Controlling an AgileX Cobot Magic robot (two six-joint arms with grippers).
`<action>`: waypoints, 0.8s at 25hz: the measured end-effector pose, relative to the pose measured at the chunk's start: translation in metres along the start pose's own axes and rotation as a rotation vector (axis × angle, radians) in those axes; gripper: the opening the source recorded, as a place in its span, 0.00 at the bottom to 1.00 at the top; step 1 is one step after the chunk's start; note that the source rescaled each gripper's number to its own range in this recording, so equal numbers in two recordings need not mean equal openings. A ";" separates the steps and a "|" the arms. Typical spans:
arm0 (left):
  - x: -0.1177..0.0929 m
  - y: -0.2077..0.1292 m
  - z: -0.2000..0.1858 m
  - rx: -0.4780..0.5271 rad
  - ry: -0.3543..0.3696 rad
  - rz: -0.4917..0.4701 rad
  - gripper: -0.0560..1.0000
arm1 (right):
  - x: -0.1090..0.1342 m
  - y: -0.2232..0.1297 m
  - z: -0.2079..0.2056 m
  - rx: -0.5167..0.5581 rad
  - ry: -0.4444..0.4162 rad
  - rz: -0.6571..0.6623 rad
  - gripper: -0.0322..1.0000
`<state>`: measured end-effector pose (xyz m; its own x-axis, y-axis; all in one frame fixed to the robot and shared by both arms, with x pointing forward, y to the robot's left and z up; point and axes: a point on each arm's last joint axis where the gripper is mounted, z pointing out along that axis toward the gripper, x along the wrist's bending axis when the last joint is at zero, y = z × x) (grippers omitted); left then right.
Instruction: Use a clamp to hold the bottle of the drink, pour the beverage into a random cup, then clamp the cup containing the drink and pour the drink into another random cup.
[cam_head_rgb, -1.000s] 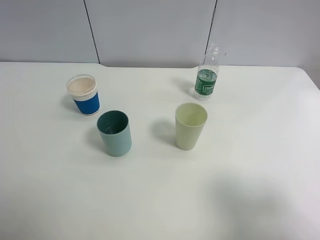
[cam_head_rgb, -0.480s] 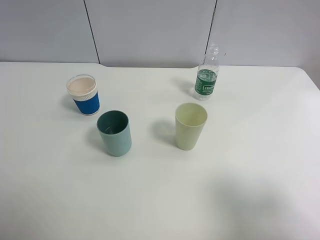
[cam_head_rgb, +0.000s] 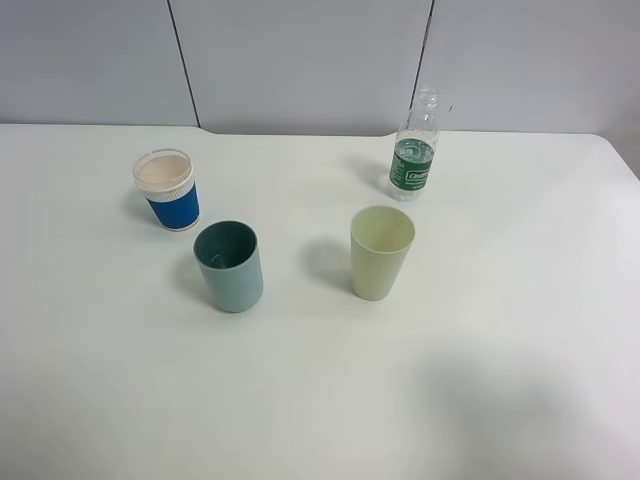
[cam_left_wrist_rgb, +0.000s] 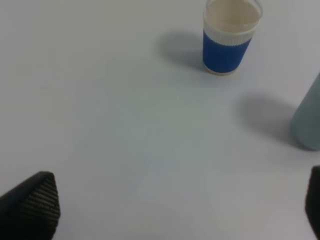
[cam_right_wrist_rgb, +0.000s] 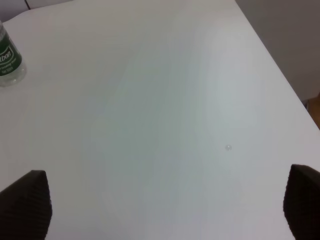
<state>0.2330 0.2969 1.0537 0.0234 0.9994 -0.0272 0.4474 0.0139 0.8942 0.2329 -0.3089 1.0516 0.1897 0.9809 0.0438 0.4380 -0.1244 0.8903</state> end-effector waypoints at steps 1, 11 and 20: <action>0.000 0.000 0.000 0.000 0.000 0.000 1.00 | 0.000 0.000 0.000 0.000 0.000 0.000 0.85; 0.000 0.000 0.000 0.000 0.000 0.000 1.00 | 0.000 0.000 0.000 0.000 0.000 0.000 0.85; 0.000 0.000 0.000 0.000 0.000 0.000 1.00 | 0.000 0.000 0.000 0.000 0.000 0.000 0.85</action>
<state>0.2330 0.2969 1.0537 0.0234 0.9994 -0.0272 0.4473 0.0139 0.8943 0.2329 -0.3089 1.0516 0.1897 0.9809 0.0438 0.4380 -0.1244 0.8903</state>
